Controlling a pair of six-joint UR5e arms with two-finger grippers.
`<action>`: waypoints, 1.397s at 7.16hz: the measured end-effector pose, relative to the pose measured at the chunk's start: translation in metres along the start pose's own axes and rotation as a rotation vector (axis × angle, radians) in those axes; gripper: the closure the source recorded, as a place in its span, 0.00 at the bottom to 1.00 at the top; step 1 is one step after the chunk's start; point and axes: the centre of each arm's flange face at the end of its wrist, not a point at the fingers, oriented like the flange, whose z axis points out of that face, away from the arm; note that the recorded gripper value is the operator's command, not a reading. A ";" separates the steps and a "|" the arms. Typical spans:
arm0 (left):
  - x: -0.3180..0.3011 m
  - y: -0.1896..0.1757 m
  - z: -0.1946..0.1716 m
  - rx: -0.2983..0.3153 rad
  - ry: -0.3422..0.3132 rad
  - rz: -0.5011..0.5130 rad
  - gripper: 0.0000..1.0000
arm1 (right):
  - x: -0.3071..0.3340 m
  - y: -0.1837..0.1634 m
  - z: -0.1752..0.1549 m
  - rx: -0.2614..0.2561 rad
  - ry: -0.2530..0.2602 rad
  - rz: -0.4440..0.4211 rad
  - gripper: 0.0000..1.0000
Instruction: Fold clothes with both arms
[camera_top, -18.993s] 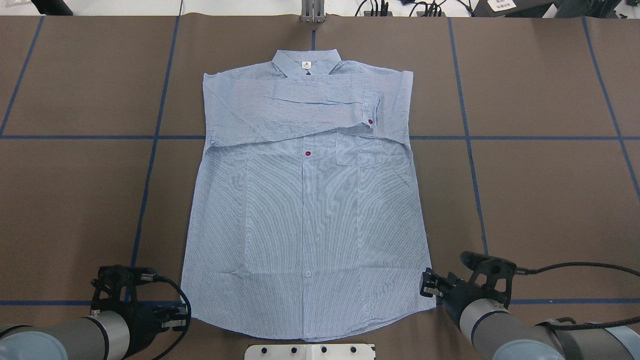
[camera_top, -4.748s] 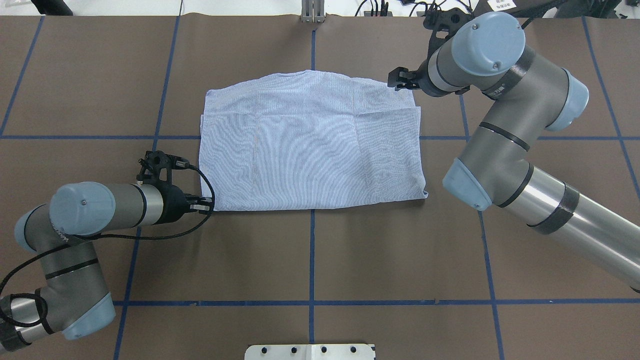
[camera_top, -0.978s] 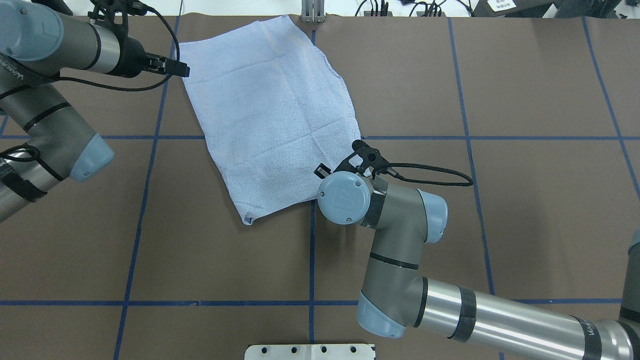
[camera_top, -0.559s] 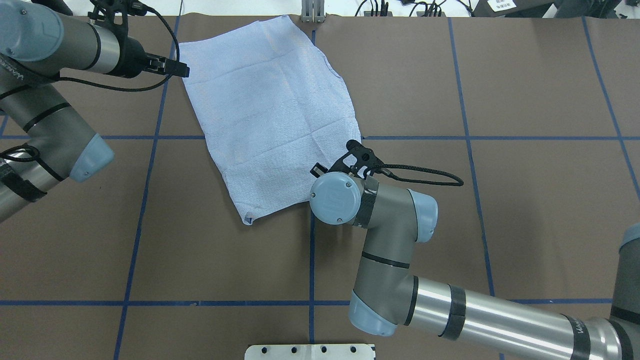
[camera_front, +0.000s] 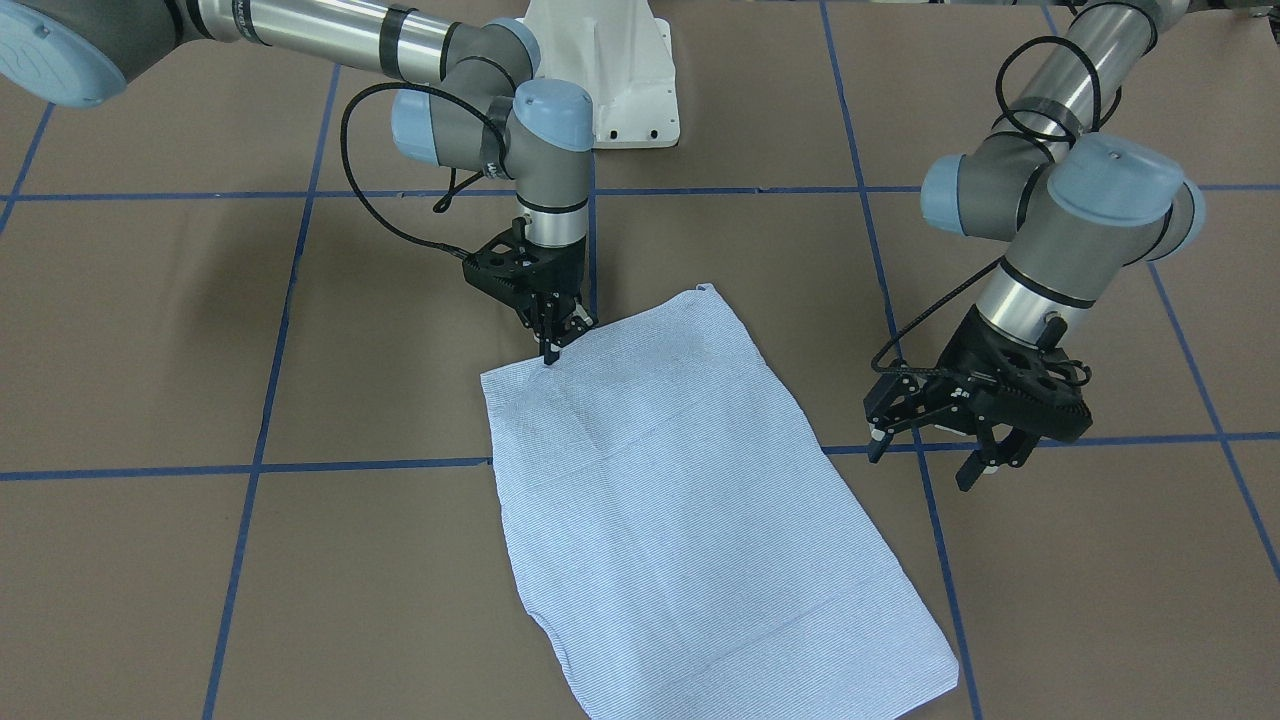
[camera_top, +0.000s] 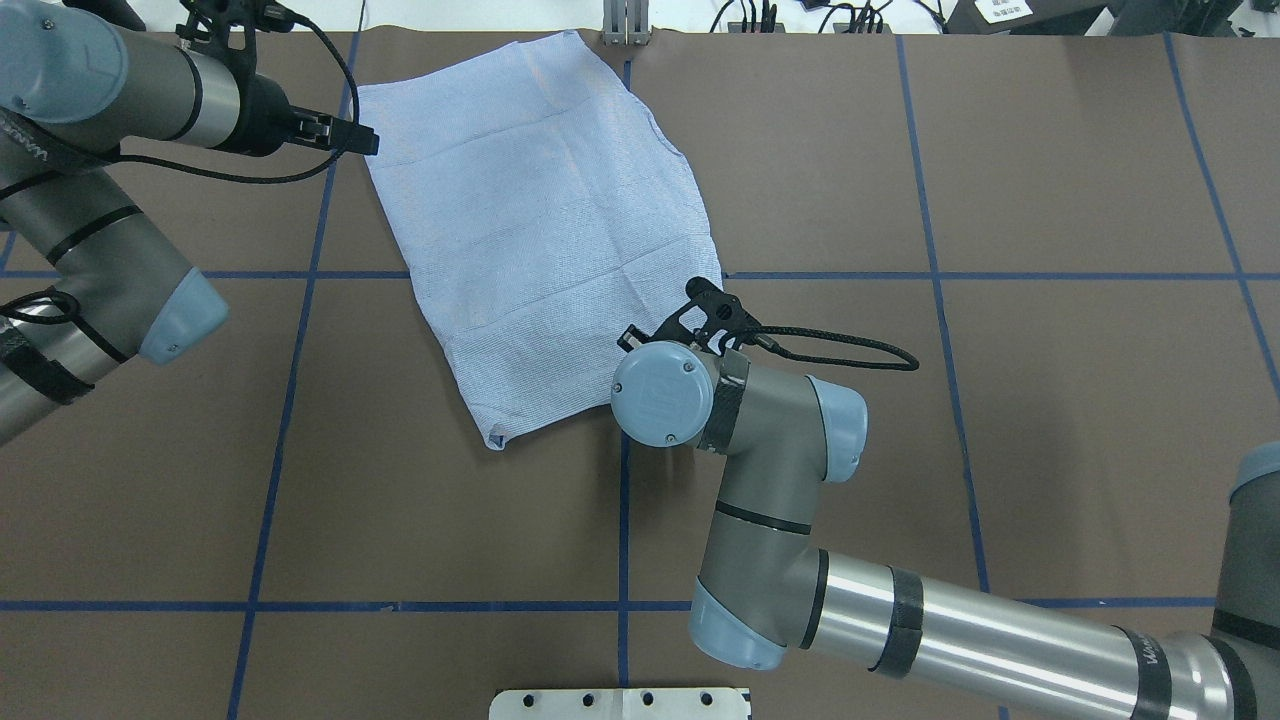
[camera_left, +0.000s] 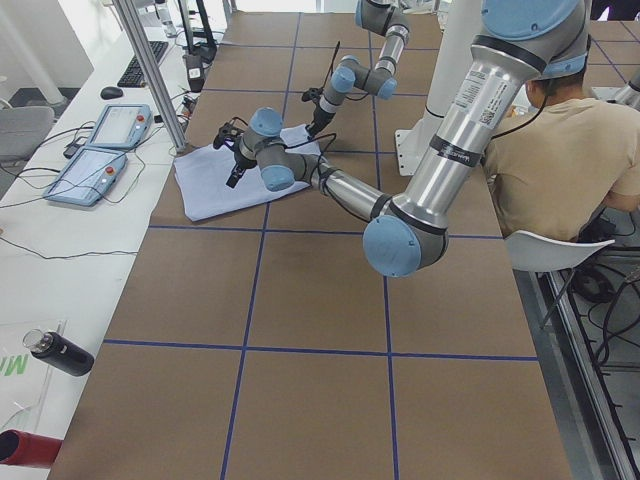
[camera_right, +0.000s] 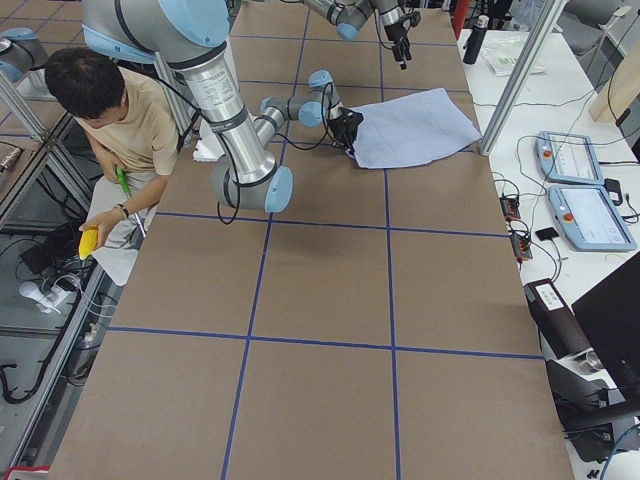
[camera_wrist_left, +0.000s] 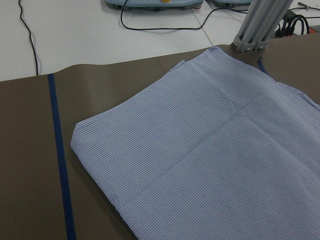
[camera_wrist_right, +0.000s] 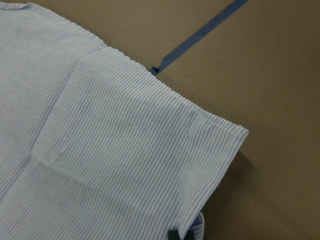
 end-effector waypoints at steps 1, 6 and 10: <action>0.001 0.003 0.000 -0.002 0.005 -0.008 0.00 | 0.000 -0.003 -0.007 -0.005 -0.014 0.004 1.00; 0.115 0.184 0.002 -0.053 0.137 -0.382 0.15 | 0.011 -0.015 -0.046 -0.001 -0.095 0.017 1.00; 0.170 0.252 0.009 -0.097 0.109 -0.787 0.33 | 0.014 -0.012 -0.046 0.019 -0.107 0.012 1.00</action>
